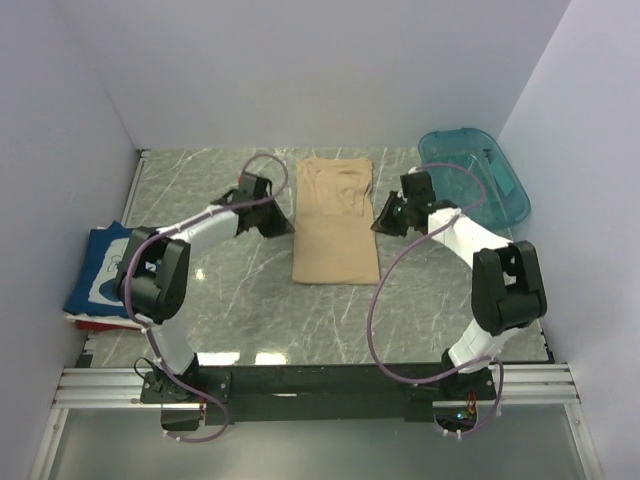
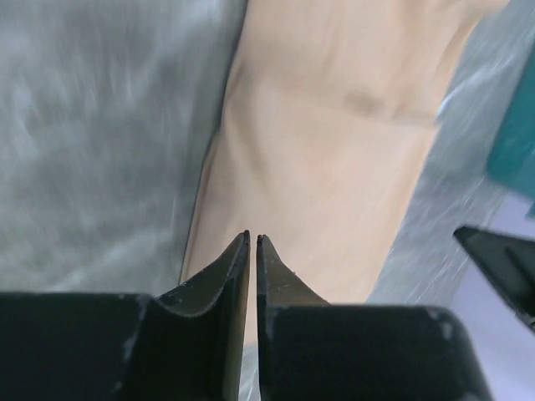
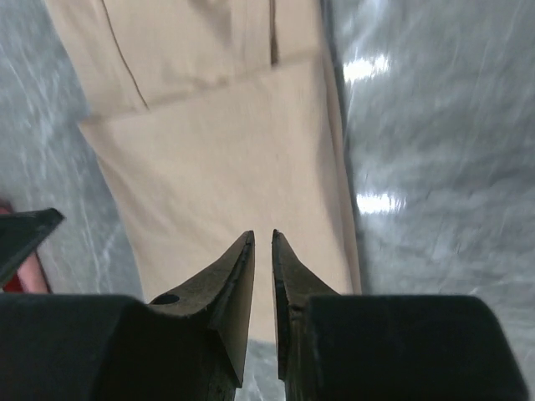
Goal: Fold and stack the t-shirts
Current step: Fold the tshirt
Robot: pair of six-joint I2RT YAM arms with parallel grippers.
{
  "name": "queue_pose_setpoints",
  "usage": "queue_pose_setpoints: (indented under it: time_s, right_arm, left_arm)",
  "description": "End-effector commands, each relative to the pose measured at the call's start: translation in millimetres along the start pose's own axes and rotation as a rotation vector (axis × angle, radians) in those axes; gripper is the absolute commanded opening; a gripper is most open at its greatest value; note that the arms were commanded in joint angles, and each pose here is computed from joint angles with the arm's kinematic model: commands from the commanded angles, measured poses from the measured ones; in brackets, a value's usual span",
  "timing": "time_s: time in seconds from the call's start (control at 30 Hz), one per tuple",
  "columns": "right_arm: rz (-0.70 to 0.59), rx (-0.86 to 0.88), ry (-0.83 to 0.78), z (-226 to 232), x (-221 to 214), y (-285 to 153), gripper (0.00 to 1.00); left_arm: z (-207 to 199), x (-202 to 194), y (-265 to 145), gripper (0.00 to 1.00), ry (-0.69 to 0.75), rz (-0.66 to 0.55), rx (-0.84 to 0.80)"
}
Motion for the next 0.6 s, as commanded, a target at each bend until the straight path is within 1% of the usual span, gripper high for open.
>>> queue_pose_setpoints:
  time_s: [0.0,0.07,0.13,0.17,0.27,0.4,0.57]
  right_arm:
    - [-0.005,0.017,-0.015,-0.2,-23.6,-5.6,0.21]
    - [-0.012,0.041,-0.029,2.1,-34.6,-11.9,0.21]
    - [0.023,0.034,-0.026,-6.1,-55.0,-11.7,0.22]
    - [0.033,0.038,-0.027,-10.0,-64.8,-13.1,0.21]
    - [0.055,0.032,-0.031,-17.8,-83.2,-14.4,0.22]
    - [0.090,0.019,-0.024,-29.9,-103.8,-13.5,0.21]
    - [0.112,-0.009,-0.028,-40.6,-115.1,-14.0,0.21]
  left_arm:
    - [-3.2,-34.6,-8.3,0.13,0.014,0.044,-0.073]
    - [10.7,-58.2,-7.2,0.13,0.025,0.078,-0.045]
    - [15.1,-70.1,-10.0,0.13,0.037,0.087,-0.059]
    - [25.7,-83.6,-8.2,0.11,0.040,0.114,-0.037]
    - [44.0,-102.4,-6.1,0.10,0.053,0.151,0.002]
    - [57.5,-112.0,-10.8,0.11,0.045,0.158,0.002]
    - [52.9,-107.4,-18.3,0.12,0.074,0.137,0.001]
Point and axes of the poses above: each gripper's point midway between its finger pads, its own y axis out along the fingers, its own z axis along the line the jaws close on, x = y × z, the point moved 7 cm from there along -y, back along the fingers, and after that the axes turned 3 degrees about -y, right-handed, at the moved point
